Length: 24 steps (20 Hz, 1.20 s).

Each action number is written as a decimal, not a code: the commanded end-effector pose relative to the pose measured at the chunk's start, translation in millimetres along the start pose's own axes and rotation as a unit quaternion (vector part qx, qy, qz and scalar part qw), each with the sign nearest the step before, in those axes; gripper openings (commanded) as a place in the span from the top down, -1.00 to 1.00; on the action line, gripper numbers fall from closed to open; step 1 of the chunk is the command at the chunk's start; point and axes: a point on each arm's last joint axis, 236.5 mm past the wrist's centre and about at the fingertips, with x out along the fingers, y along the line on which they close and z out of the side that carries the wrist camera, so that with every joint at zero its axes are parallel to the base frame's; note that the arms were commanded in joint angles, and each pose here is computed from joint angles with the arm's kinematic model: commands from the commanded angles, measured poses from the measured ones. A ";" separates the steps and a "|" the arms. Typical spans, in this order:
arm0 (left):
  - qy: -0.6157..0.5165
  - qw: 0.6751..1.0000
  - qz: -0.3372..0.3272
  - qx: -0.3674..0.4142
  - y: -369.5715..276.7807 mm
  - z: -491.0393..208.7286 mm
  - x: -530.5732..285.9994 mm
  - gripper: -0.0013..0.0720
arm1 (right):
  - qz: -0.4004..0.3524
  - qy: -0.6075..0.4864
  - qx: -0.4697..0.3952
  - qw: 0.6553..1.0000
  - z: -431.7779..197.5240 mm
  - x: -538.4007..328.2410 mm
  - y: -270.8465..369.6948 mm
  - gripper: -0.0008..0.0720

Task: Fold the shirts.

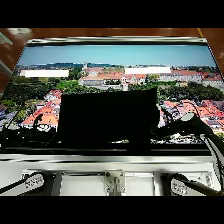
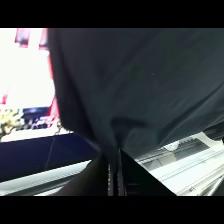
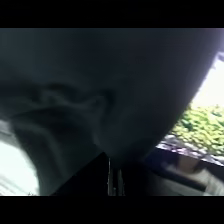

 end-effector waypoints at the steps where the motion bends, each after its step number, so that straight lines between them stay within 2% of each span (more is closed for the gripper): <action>1: -0.020 0.999 0.002 0.031 -7.2 14.9 -10.2 0.85 | 0.007 -0.025 -0.072 0.997 14.4 -35.4 32.3 0.76; 4: -0.084 0.993 0.005 0.079 -33.2 53.0 -43.0 0.85 | 0.007 -0.161 -0.133 0.978 67.4 -99.5 78.3 0.76; 8: -0.167 0.976 0.026 0.137 -65.1 108.4 -87.2 0.86 | 0.047 -0.302 -0.140 0.942 129.7 -161.8 126.2 0.76; 12: -0.235 0.958 0.039 0.159 -92.2 158.1 -95.9 0.85 | 0.041 -0.313 -0.113 0.942 170.6 -142.8 110.0 0.76; 18: -0.248 0.952 0.034 0.175 -118.8 222.3 -73.6 0.85 | 0.013 -0.340 -0.082 0.937 237.3 -105.4 86.8 0.76; 24: -0.197 0.976 0.014 0.096 -101.1 247.1 -29.5 0.84 | 0.000 -0.330 -0.054 0.942 269.8 -75.3 56.8 0.76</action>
